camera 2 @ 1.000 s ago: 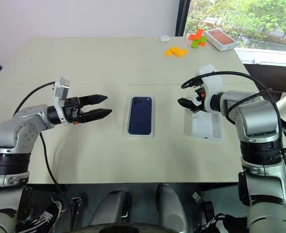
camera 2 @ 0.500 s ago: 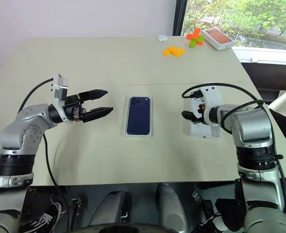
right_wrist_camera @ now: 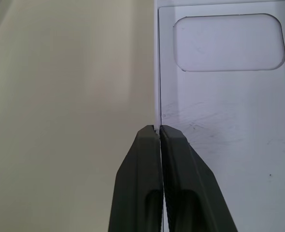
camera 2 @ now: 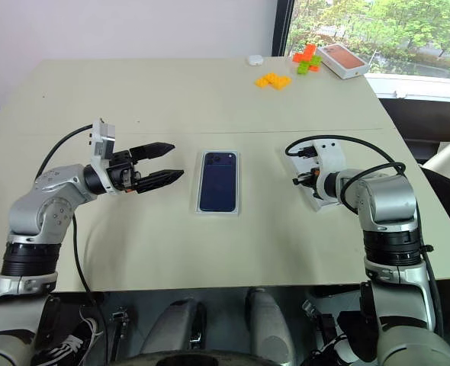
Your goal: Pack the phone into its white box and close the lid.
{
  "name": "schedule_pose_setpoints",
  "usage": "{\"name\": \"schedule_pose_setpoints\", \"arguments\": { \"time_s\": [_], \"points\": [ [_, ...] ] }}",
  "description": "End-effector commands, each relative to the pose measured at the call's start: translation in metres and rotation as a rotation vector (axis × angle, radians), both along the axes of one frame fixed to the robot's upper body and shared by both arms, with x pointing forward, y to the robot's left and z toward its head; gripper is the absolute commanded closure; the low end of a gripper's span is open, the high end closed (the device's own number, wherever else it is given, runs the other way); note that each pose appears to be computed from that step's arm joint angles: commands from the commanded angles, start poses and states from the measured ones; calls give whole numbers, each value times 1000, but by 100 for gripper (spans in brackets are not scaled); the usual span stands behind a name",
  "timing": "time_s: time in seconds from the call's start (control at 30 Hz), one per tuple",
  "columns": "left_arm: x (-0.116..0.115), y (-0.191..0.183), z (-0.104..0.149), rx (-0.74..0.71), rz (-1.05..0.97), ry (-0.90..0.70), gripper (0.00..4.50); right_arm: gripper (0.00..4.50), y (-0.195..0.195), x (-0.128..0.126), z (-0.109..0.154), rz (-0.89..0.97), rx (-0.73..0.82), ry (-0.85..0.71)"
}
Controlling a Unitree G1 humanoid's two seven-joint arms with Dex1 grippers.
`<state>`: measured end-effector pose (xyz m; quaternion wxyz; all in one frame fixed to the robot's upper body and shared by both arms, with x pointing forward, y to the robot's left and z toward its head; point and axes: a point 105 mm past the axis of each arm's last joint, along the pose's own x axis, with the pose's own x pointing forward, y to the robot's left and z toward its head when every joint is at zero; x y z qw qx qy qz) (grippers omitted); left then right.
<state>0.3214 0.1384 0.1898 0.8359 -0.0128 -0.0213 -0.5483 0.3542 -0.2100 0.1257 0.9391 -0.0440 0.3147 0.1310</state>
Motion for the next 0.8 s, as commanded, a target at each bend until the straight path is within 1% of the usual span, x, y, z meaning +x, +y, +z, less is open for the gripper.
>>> {"name": "schedule_pose_setpoints", "arguments": {
  "time_s": [0.03, 0.17, 0.27, 0.33, 0.43, 0.6, 0.67, 0.77, 0.8],
  "points": [
    [-4, 0, 11, -13, -8, -41, 0, 443, 9, -1, 14, -1, 46, -24],
    [-3, 1, 10, -19, -4, -33, 0, 443, 23, -1, 25, -53, 135, -7],
    [-3, 0, 10, -23, -3, -30, 0, 443, 51, -2, 30, -45, 201, -18],
    [-3, -1, 9, -23, -4, -29, 0, 443, 54, 1, 31, -81, 229, -22],
    [-3, -2, 9, -23, -4, -28, 0, 443, 50, 4, 26, -158, 242, -10],
    [-2, -2, 9, -22, 2, -28, 0, 443, 63, 3, 16, -190, 275, 16],
    [-2, -2, 10, -30, 4, -26, 0, 443, 62, 3, 14, -220, 282, 26],
    [-3, -2, 10, -33, 5, -23, 0, 359, 56, 4, 12, -264, 275, 33],
    [-4, -2, 9, -29, 6, -25, 0, 311, 54, 5, 12, -280, 279, 34]
  ]
}}
